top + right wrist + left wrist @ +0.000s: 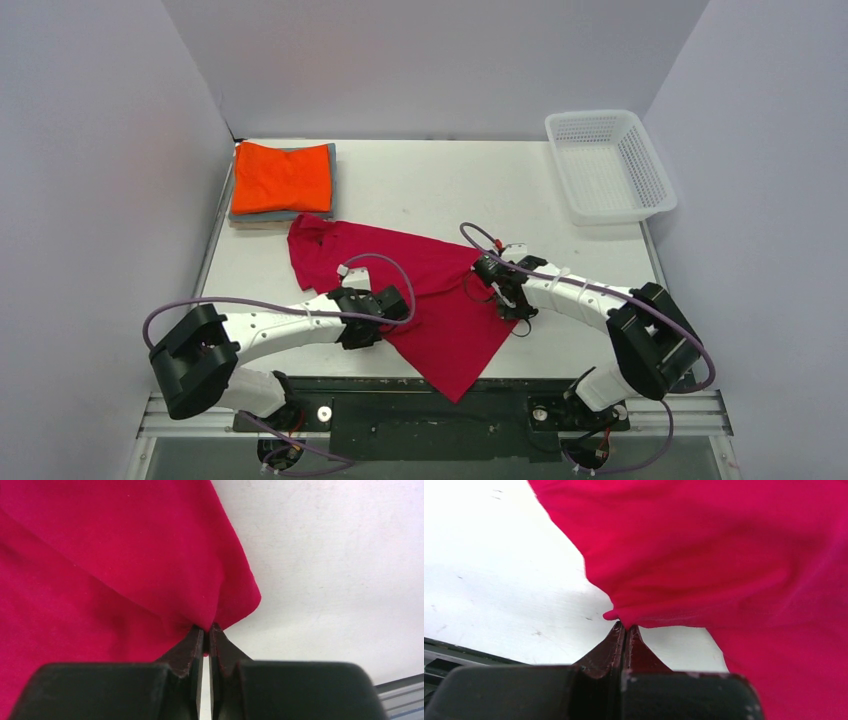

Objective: Fold and stack the t-shirts
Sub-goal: Flatten out the tshirt

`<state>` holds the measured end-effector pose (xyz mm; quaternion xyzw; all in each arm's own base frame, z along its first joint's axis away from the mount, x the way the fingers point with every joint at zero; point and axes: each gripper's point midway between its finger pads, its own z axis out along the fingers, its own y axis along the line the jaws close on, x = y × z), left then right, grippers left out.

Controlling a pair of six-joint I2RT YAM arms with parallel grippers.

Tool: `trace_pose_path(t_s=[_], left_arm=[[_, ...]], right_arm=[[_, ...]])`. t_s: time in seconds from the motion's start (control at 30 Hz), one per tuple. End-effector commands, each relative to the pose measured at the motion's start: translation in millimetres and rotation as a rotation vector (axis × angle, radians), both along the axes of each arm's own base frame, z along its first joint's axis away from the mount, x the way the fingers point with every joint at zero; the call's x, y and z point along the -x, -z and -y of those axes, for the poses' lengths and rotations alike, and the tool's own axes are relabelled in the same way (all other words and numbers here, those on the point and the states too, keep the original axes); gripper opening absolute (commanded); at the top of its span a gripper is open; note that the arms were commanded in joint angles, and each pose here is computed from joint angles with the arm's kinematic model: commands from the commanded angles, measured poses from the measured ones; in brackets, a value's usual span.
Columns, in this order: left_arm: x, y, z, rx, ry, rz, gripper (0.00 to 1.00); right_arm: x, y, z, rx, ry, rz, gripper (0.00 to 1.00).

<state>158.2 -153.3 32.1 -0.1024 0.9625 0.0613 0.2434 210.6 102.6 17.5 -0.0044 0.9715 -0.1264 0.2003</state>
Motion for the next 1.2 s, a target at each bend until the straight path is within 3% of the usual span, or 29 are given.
trace_pose_path(t_s=[0.0, 0.17, 0.3, 0.47, 0.63, 0.83, 1.17], left_arm=[[-20.6, -23.9, -15.5, -0.016, -0.089, 0.086, 0.0], [-42.7, -41.8, -37.7, -0.016, -0.177, 0.138, 0.0], [-69.9, -83.4, -57.0, -0.029, -0.247, 0.255, 0.0], [-109.6, -180.4, -73.8, 0.015, -0.307, 0.493, 0.0], [-119.4, -292.5, -103.5, 0.07, -0.381, 0.767, 0.0], [-92.7, -431.4, -129.2, 0.226, -0.35, 1.069, 0.0], [5.3, -595.6, -127.5, 0.514, 0.125, 1.47, 0.0]], right_arm=[[-1.4, -20.0, 24.2, 0.079, 0.034, 0.04, 0.0], [-1.5, -28.2, 50.1, 0.097, 0.082, 0.052, 0.0], [-12.6, -54.7, 61.8, 0.092, 0.094, 0.13, 0.0], [-36.1, -129.7, 69.9, 0.106, 0.073, 0.303, 0.0], [-47.1, -209.1, 84.3, 0.132, 0.087, 0.478, 0.0], [-38.5, -324.9, 88.5, -0.005, 0.081, 0.72, 0.0], [30.5, -472.1, 70.1, -0.41, -0.144, 1.02, 0.0]])
